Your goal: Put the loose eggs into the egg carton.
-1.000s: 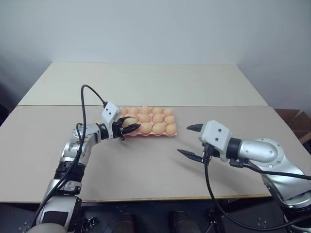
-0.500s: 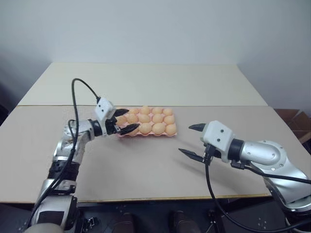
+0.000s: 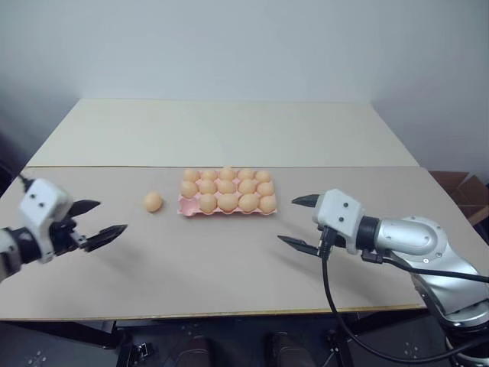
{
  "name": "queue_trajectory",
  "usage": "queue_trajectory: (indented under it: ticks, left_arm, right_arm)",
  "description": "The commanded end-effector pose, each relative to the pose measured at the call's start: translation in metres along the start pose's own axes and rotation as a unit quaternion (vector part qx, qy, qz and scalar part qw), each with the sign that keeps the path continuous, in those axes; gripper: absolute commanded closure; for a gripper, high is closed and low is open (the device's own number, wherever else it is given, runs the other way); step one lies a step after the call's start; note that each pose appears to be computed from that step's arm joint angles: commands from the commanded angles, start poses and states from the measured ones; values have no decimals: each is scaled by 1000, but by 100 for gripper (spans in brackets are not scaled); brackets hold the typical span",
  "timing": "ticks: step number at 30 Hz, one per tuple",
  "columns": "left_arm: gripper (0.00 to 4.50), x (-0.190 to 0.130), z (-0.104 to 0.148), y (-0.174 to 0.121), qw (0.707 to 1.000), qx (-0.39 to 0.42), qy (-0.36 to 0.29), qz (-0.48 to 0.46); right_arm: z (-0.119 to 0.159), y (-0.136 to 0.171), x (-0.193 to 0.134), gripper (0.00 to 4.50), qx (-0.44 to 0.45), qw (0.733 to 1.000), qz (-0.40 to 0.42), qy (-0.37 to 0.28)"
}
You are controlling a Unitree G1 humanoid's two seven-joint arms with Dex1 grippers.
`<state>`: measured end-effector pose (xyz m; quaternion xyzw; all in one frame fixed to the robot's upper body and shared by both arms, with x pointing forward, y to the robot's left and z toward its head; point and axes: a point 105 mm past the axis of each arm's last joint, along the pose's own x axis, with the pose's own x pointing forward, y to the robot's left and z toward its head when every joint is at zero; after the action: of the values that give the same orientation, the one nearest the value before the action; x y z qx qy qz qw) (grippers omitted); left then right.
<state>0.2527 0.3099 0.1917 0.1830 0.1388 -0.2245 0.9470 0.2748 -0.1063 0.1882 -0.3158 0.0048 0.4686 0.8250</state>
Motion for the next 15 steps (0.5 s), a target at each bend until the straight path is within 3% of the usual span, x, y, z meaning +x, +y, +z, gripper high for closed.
queue_trajectory:
  ticks: [1, 9, 15]
  left_arm:
    - [3, -8, 13, 1, 999, 17, -14, 25]
    - [3, 10, 15, -5, 999, 3, -25, 29]
    - [3, 68, 26, 1, 996, -34, -63, 51]
  right_arm:
    - [13, -4, -2, 0, -24, 999, 0, -22]
    - [11, -4, -1, 0, -28, 999, 14, -18]
    - [12, -5, -1, 0, -30, 999, 11, -17]
